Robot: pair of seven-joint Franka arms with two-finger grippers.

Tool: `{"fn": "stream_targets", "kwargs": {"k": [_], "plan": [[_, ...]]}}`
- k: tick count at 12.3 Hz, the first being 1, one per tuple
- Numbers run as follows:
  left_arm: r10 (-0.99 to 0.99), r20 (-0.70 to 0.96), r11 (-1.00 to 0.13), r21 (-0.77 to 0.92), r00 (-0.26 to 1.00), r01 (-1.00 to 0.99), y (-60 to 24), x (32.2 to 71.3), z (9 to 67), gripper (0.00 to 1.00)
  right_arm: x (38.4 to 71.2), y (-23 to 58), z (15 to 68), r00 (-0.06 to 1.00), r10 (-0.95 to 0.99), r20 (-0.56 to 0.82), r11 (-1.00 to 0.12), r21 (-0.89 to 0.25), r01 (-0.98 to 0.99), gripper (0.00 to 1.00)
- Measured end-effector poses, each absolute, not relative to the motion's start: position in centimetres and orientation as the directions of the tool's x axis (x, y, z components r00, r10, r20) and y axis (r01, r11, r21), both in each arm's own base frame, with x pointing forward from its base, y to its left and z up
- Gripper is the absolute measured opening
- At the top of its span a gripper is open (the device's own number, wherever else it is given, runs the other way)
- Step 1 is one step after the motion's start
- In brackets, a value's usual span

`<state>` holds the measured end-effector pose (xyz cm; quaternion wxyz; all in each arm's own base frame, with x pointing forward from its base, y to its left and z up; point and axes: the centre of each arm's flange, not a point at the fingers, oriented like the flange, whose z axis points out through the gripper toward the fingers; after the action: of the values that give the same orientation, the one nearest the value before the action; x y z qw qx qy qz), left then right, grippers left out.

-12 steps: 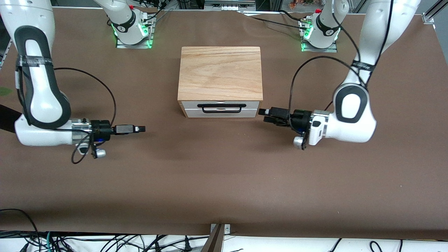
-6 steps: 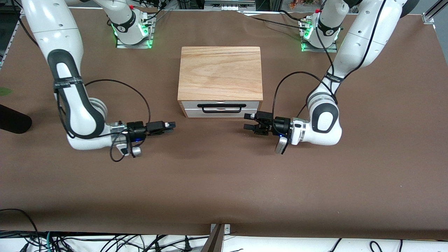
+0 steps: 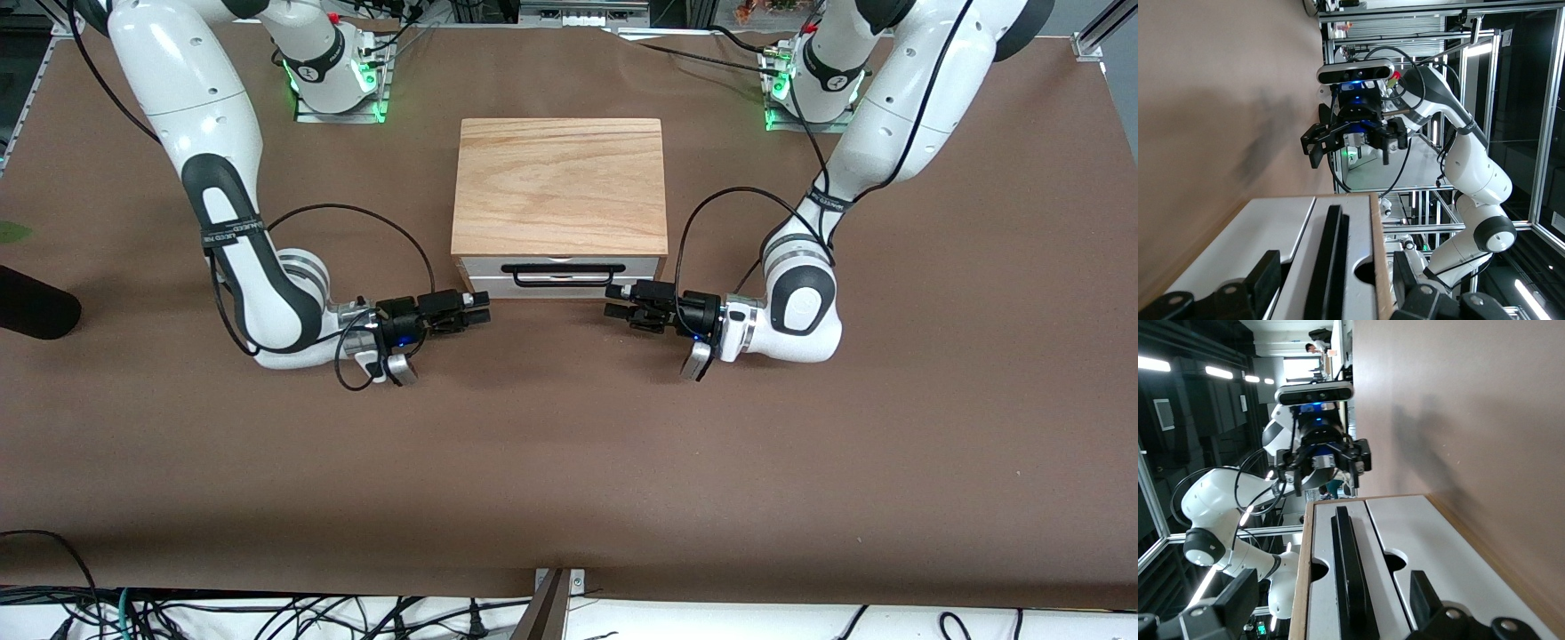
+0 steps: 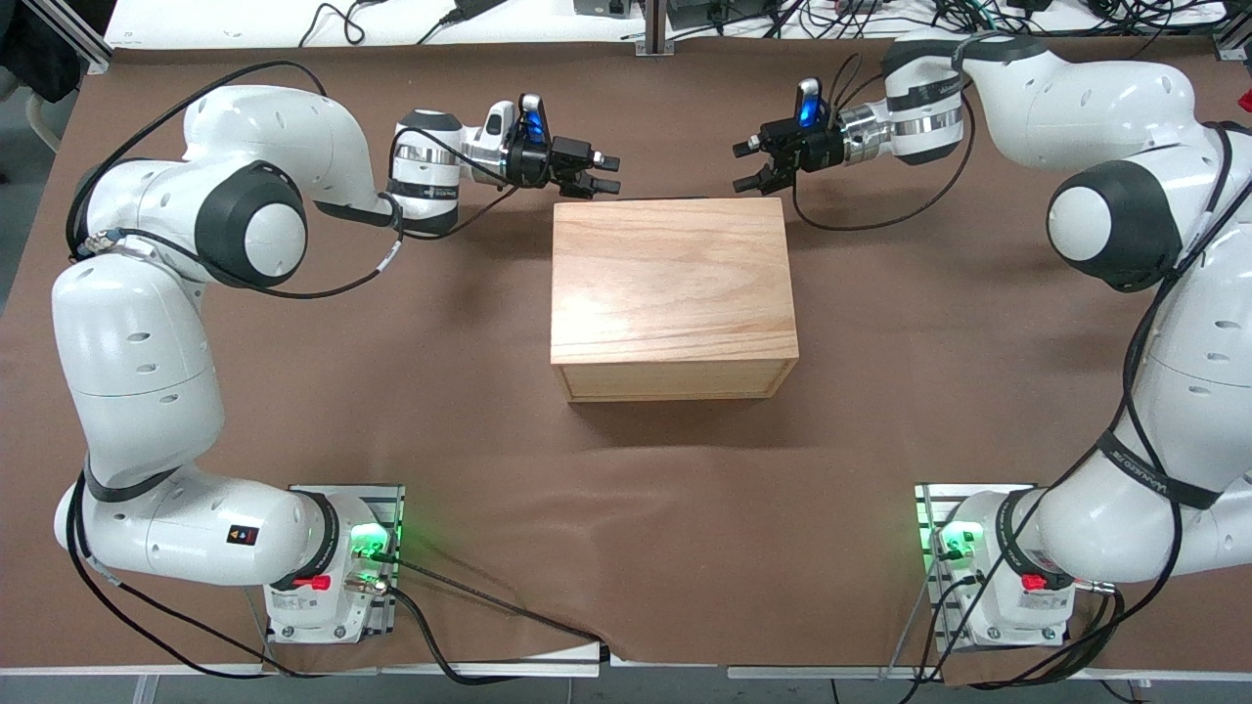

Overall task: Pull top drawer with both arms simultaneously
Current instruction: 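Close both grippers on the black handle ends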

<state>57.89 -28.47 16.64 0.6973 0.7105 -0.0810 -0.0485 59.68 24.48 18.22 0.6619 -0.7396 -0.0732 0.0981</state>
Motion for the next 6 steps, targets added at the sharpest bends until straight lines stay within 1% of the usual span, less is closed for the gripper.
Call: {"fn": "stream_targets", "kwargs": {"k": [2,4,5,6], "plan": [[-0.192,0.018,-0.016,1.0,0.981,-0.021,-28.6,56.9,15.7,0.75,59.0,25.1,18.0,0.969,0.242,-0.04,-0.08,-0.997,-0.021,1.0],[-0.2,0.011,-0.014,1.0,0.98,-0.014,-29.0,56.4,15.5,0.67,58.2,26.1,17.8,0.97,0.241,-0.019,-0.032,-0.999,-0.012,1.0],[-0.204,0.01,-0.012,1.0,0.979,-0.013,-29.2,56.3,15.5,0.67,57.8,26.6,17.7,0.971,0.238,-0.011,-0.012,-1.0,-0.008,1.0],[-0.208,0.01,-0.011,1.0,0.978,-0.012,-29.4,56.2,15.5,0.59,57.4,27.2,17.6,0.972,0.233,-0.005,0.003,-1.0,-0.006,1.0]]}}
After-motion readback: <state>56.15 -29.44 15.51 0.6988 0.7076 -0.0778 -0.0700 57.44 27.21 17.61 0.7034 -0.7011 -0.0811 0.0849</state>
